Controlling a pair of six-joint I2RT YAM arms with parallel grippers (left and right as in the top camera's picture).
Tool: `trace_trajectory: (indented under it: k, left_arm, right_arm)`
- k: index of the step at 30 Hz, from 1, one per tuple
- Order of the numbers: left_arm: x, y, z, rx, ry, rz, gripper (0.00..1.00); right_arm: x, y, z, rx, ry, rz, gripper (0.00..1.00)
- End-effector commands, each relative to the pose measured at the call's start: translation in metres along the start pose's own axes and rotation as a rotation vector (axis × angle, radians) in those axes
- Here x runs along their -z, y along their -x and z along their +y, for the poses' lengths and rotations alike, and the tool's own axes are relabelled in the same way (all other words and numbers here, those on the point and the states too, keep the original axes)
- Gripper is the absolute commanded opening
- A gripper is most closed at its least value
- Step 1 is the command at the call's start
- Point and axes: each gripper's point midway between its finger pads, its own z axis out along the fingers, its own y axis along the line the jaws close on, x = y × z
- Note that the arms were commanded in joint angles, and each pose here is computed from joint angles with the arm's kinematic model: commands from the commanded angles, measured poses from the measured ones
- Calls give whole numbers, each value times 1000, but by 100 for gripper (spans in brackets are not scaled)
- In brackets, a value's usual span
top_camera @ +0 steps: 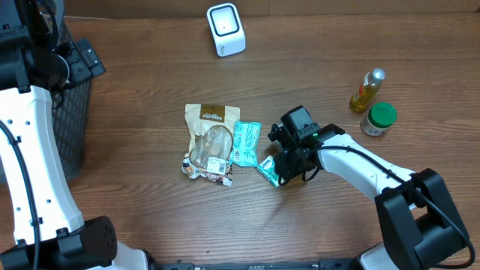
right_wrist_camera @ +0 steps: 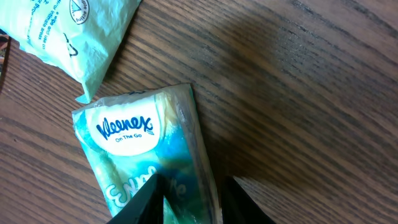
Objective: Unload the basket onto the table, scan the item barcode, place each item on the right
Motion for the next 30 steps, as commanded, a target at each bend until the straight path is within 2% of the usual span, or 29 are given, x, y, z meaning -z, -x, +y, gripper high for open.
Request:
trace_trajectory:
  k: [1,4,7,9,15,18,24,30]
  left_arm:
    - [0,2,-1,-4,-3,-2,99]
    - [0,2,-1,-4,-3,-2,99]
    - [0,2,-1,-4,-3,-2,100]
    - [0,2,-1,-4,-3,-2,100]
    - [0,2,-1,-4,-3,-2,99]
    - [0,2,-1,-4,-3,-2,100]
    - [0,2,-1,-4,-3,-2,100]
    - [0,2,-1,-4,-3,-2,100]
  right_arm:
    - [-7,-9,-1,2,1,33,28]
    - [-7,-10,-1,1,1,38,25]
    - [-7,-10,-1,1,0,38,9]
    - [-7,-10,-1,0,0,38,4]
    - [-2,-8,-9,-93,9,32,4]
    - [10,-3,-2,-150,138,16,4]
    - [50,16,11,-292,521,-88,4]
    - [103,21,29,-223,893,-235,4]
